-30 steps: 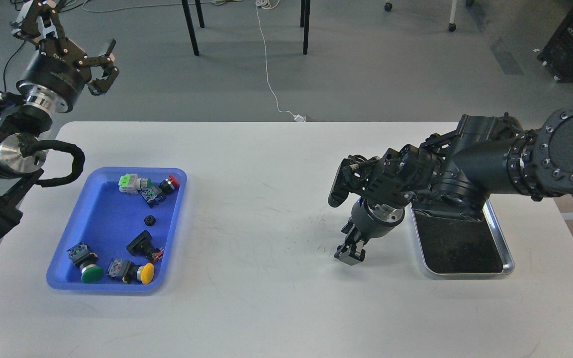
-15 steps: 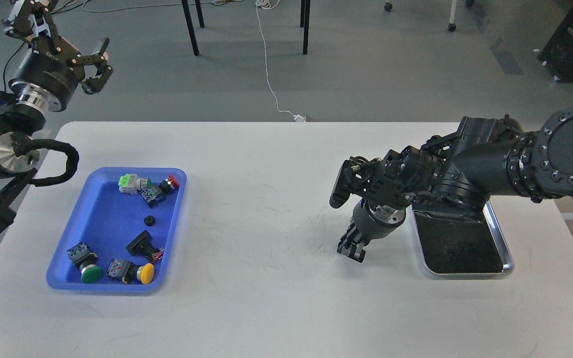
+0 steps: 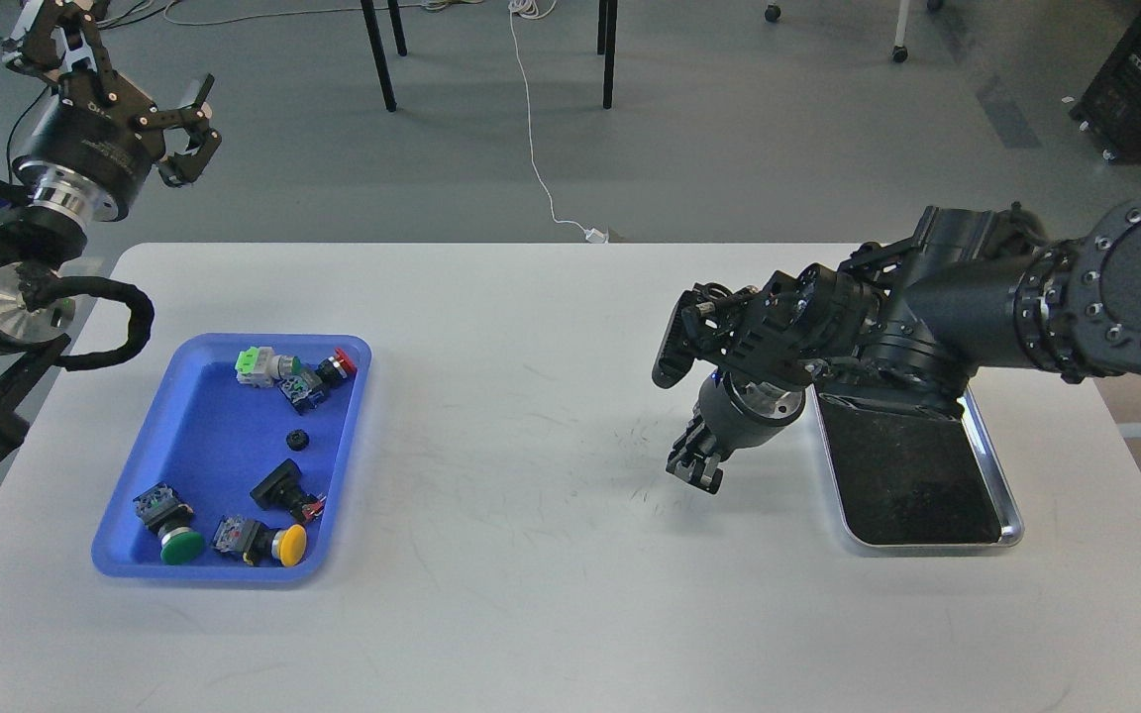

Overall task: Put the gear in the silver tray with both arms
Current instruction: 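Close the right gripper on the black gear and lift it, then carry the gear over the silver tray and open the right gripper, then raise the right arm away from the silver tray, then reach the left gripper into the blue tray and grasp another black gear, then carry the gear toward the table center and release it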

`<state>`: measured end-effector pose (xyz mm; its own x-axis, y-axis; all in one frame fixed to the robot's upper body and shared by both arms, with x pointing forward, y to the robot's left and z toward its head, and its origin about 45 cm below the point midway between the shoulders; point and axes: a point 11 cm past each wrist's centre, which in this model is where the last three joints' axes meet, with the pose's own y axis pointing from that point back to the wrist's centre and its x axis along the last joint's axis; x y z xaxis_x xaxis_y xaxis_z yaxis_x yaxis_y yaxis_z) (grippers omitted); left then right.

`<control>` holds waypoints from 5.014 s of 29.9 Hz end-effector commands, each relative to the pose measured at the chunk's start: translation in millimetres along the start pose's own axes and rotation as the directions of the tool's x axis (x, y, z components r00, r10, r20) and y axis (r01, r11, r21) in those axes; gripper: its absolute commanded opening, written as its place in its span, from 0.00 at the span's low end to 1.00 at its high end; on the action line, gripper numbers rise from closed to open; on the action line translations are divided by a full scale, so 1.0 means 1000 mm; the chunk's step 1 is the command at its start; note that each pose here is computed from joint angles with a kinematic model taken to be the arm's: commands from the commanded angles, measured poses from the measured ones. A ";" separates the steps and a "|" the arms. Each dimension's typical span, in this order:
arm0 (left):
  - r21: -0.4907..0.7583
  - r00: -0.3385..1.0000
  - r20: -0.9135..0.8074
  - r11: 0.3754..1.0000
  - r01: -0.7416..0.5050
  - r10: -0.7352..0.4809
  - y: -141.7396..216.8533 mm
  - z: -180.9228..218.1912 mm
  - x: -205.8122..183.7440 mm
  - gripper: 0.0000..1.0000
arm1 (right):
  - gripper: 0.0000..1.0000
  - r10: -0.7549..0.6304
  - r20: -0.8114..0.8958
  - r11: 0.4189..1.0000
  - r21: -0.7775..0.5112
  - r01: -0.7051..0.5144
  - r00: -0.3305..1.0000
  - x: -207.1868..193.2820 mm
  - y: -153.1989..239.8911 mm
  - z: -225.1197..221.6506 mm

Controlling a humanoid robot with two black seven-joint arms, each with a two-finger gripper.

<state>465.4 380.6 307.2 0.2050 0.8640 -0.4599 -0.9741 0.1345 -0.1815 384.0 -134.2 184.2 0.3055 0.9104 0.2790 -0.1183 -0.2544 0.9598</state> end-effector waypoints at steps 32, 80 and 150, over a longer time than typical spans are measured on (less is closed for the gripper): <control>0.002 1.000 0.003 1.000 0.002 -0.002 -0.002 0.000 -0.004 0.98 | 0.45 -0.115 0.268 0.984 -0.104 0.147 0.956 -0.229 0.056 0.049; 0.884 -0.380 0.448 0.464 0.055 -0.809 0.117 -0.086 -0.042 0.94 | 0.98 -0.222 0.413 -0.085 -0.910 -0.405 -0.883 -0.165 0.151 0.180; 0.911 -0.533 0.190 0.351 -0.219 -0.825 0.150 -0.152 0.042 0.24 | 0.98 -0.382 0.503 -0.064 -0.851 -0.520 -0.775 -0.146 0.123 0.130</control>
<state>341.0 362.1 128.1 0.6759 -0.4801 0.5592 -0.4696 0.3042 0.8288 447.8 -340.8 265.4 0.2832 -0.7727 -0.5681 -0.9559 -0.1796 -0.2322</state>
